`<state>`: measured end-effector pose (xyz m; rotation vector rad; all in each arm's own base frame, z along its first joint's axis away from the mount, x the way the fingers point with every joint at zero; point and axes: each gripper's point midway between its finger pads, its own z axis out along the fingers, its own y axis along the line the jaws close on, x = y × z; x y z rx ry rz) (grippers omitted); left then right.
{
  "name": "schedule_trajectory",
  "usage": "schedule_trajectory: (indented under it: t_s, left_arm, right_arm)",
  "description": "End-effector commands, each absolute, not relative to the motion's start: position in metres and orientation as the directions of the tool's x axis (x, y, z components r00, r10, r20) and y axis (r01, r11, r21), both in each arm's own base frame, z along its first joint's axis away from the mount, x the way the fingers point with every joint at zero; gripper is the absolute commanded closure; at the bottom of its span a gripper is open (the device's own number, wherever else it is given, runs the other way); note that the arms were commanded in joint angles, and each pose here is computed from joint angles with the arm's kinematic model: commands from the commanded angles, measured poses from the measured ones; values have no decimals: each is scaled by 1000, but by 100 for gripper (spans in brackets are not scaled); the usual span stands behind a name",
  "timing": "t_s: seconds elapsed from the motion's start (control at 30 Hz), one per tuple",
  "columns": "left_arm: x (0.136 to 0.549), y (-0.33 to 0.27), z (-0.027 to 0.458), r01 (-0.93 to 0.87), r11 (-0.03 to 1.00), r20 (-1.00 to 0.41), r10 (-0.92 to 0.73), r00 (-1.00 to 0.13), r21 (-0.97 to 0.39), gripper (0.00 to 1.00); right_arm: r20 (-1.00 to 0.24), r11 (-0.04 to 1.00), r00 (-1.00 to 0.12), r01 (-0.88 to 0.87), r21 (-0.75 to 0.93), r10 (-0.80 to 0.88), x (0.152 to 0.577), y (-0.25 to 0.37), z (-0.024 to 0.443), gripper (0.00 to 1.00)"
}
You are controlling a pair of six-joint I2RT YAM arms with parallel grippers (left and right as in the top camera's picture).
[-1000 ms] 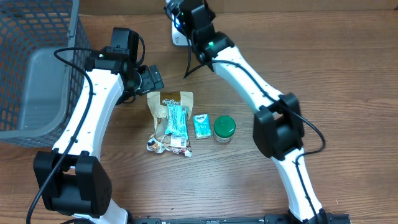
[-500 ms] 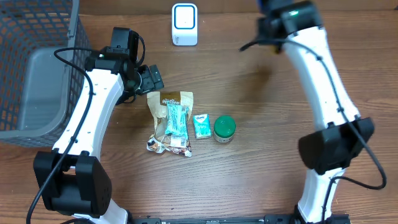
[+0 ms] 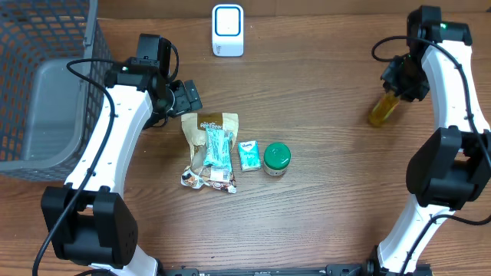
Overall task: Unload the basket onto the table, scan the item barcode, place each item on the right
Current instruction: 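Move the Vim bottle to the right and set it down upright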
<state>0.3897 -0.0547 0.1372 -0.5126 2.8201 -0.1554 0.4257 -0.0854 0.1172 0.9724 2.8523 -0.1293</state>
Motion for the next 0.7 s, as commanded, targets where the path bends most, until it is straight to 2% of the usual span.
schedule_trajectory:
  t_s: [0.0,0.13,0.2,0.23,0.27,0.3,0.37,0.5,0.67]
  left_arm:
    - [393,-55,141,-317,936,-258,-348,-901,-155,0]
    - [393,-55,141,-317,936,-258,-348,-901,-155,0]
    - [393,-55,141,-317,936,-258,-348,-901,-155,0]
    - [393,-55,141,-317,936,-258,-348,-901,-155,0]
    - [393,-55,141,-317,936,-258,-348,-901,-155,0]
    - [393,-55,141,-317,936,-258,-348,-901,-155,0]
    - [393,-55,141,-317,936,-258,-348,-901,-155,1]
    - [393,-55,141,-317,936,-258,-348,-901,-155,0]
    - [393,-55,141,-317,936,-258,-348,-901,-155,0]
  right_arm:
    - [-120,796,-791,605,-4,600,425,-76,111,94]
    - [-118,804,-799,594,-6,590,425,-76,110,69]
    - [-114,804,-800,594,-8,590,423,-75,110,47]
    - [-110,804,-800,595,-10,590,422,-75,110,27]
    - [-108,804,-800,594,-11,590,422,-75,110,15]
    - [-105,804,-801,594,-13,590,421,-75,110,10]
    - [-98,804,-801,594,-17,590,419,-75,110,7]
    - [-105,803,-801,595,-30,589,415,-77,124,7]
    - [-236,812,-784,582,41,574,423,-72,199,6]
